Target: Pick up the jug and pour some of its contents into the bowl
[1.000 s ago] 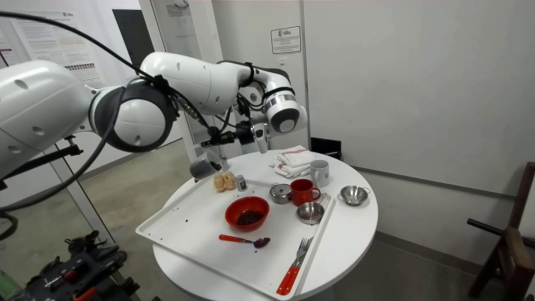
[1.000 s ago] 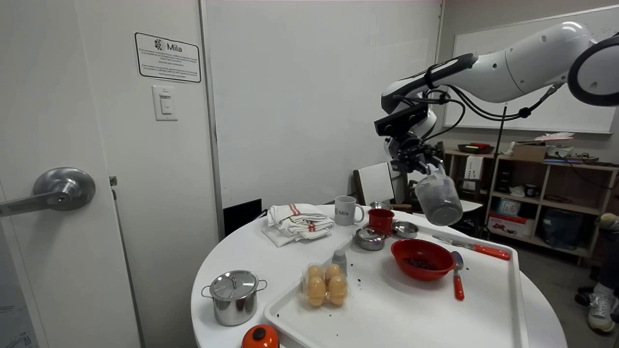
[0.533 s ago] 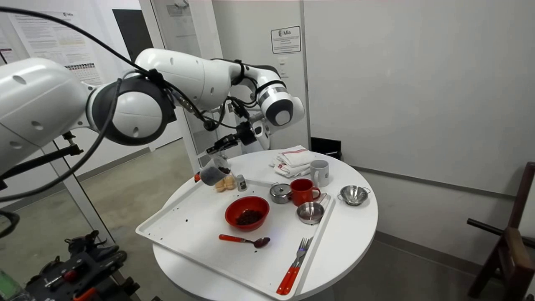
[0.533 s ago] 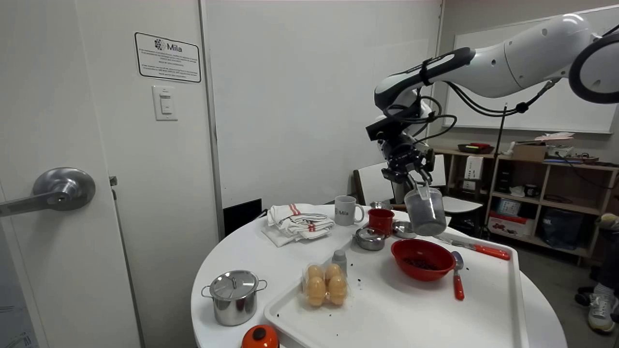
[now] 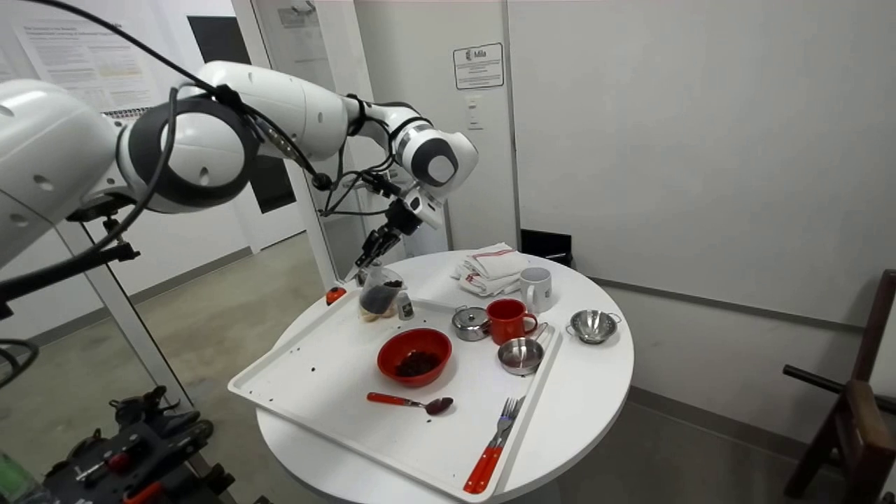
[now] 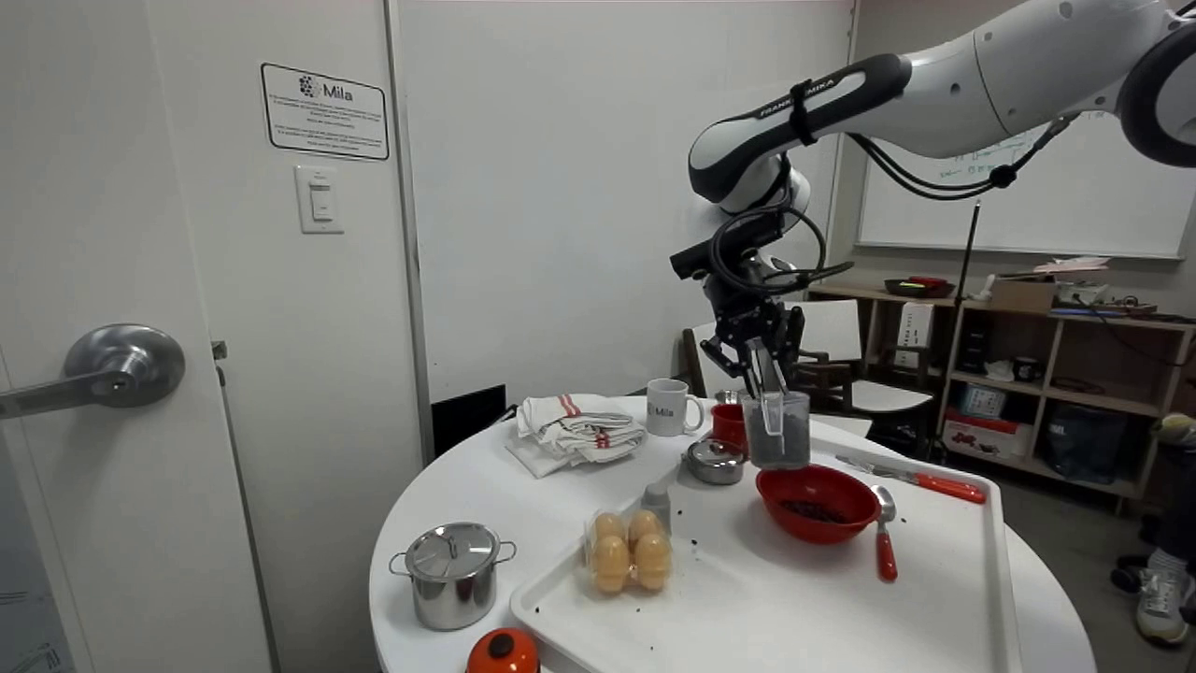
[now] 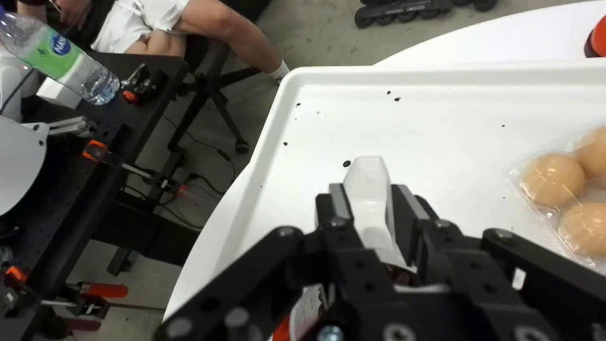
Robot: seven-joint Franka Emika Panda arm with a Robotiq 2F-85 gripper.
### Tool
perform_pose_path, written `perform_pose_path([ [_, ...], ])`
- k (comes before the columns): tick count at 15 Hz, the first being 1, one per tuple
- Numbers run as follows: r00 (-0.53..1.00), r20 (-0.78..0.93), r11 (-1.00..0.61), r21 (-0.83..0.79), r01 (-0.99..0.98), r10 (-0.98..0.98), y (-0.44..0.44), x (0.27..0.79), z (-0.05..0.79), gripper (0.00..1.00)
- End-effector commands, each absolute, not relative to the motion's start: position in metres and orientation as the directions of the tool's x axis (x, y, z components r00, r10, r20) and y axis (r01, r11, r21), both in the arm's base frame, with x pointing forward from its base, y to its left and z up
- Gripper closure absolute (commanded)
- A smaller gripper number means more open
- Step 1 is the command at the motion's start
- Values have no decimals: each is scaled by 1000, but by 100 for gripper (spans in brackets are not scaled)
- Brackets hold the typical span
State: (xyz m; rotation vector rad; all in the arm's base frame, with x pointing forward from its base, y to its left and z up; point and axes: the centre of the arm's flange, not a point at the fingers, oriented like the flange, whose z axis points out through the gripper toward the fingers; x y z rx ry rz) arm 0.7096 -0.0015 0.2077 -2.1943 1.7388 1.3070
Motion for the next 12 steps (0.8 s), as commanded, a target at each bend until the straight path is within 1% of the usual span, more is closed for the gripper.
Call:
perform_pose_path([
  [1,128,-565,-411,408,-815,-815,40,661,231,88],
  [4,214,-542,-465,382,-799,-813,69,648,243,88],
  [8,261,-406,-399,303,-865,-876,94,648,228,88],
  [12,247,-308,-318,210,-924,-919,98,649,204,88],
])
